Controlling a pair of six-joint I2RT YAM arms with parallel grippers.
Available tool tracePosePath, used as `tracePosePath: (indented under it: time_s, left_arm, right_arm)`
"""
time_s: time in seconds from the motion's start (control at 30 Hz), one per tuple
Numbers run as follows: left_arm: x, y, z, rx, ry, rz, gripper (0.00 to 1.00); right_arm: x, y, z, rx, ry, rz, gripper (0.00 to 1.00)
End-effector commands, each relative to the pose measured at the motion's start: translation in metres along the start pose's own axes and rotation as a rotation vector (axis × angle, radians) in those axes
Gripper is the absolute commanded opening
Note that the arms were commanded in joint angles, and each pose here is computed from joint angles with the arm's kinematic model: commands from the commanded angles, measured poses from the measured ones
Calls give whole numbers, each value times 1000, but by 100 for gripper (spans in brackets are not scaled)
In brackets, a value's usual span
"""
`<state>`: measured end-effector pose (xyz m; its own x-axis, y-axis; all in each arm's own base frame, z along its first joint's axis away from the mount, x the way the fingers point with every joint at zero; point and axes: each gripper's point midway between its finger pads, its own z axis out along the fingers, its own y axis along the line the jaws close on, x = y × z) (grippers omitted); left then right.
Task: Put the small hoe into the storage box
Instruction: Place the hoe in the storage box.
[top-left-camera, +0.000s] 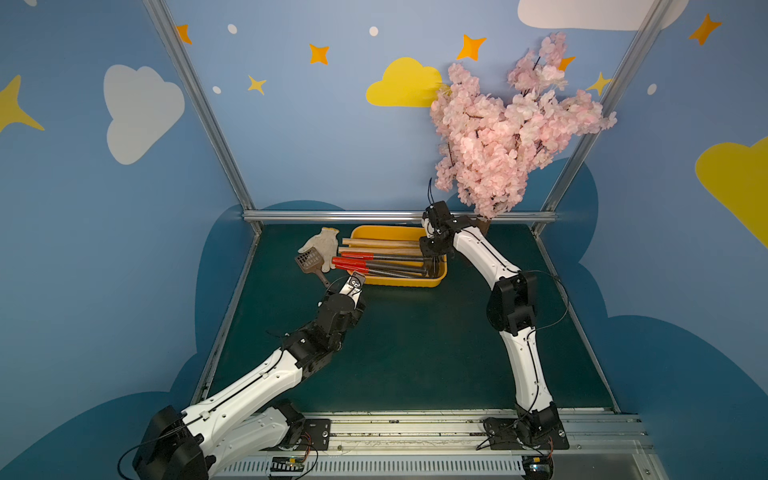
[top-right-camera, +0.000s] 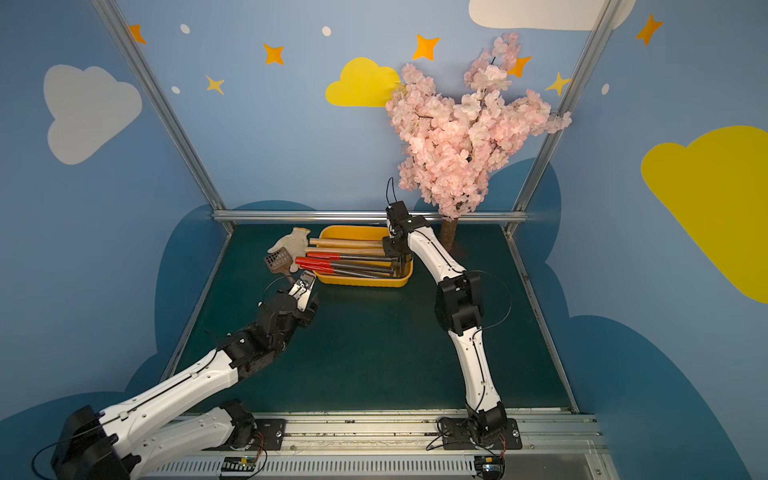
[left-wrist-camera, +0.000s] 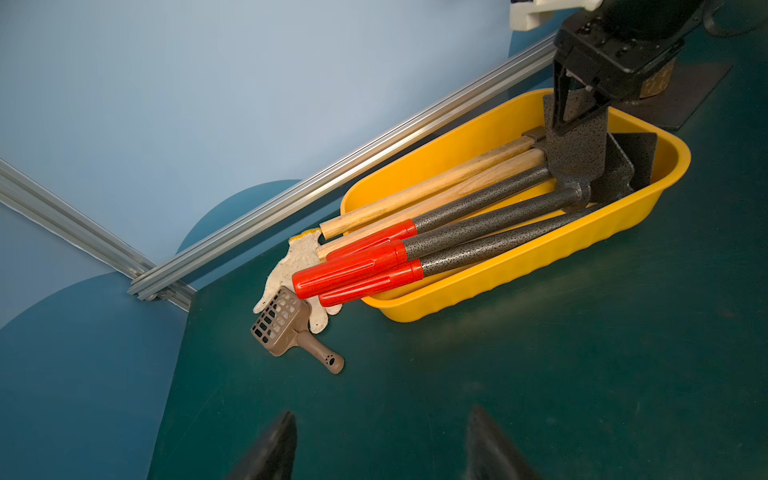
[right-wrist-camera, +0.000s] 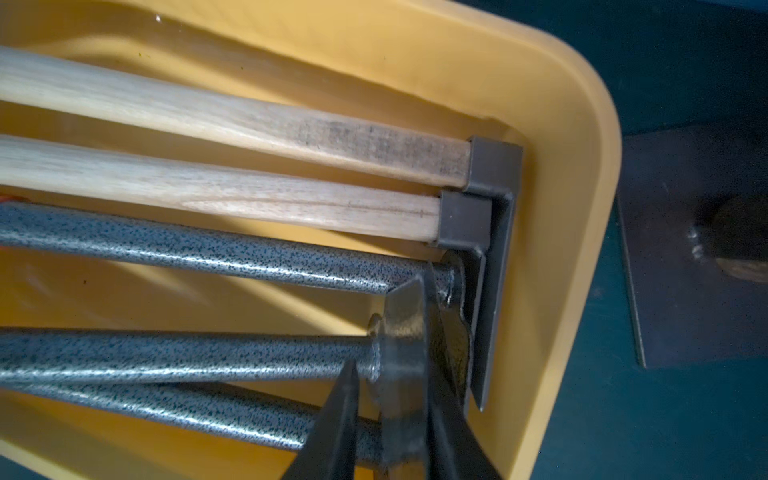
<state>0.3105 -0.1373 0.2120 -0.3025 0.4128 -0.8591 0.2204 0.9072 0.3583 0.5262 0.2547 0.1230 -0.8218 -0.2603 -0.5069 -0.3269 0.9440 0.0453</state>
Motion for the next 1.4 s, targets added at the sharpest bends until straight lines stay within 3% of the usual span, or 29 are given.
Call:
tracePosePath:
  time_s: [0.0,0.27,0.43,0.53,0.57,0.67,0.7,0.8,0.83,0.9,1.1,1.2,1.37]
  left_arm:
    - [-2,0,1,5,0,-15,66]
    - [-1,-1,3,10,7,-16,66]
    - [2,1,5,6,11,-38,66]
    - [9,8,9,19,14,-116,66]
    - [12,12,10,23,13,-153,66]
    - [22,29,11,4,2,-278,72]
    - [28,37,11,-11,0,-322,74]
    - [46,58,12,-69,4,-413,86]
    - [52,64,12,-91,10,-422,95]
    - [65,76,14,-146,28,-442,100]
    - [95,103,18,-279,44,-476,100]
    - [105,111,14,-323,2,-504,100]
    - [126,120,19,-357,-17,-519,100]
  right_arm:
    - [-34,-11,-36,57,-139,-25,29]
    - [-49,-17,-66,114,-222,-43,29]
    - [-36,-2,-89,81,-228,-78,29]
    - [-13,11,-109,19,-189,-106,34]
    - [-2,14,-114,1,-174,-127,39]
    - [32,4,-126,14,-176,-120,83]
    - [45,-2,-128,21,-177,-109,86]
    - [86,-29,-135,56,-187,-41,88]
    - [101,-38,-135,64,-187,-15,89]
    - [130,-59,-130,79,-199,44,90]
    - [192,-126,-124,226,-290,239,91]
    - [189,-142,-131,271,-387,245,92]
    - [195,-159,-125,353,-410,233,92]
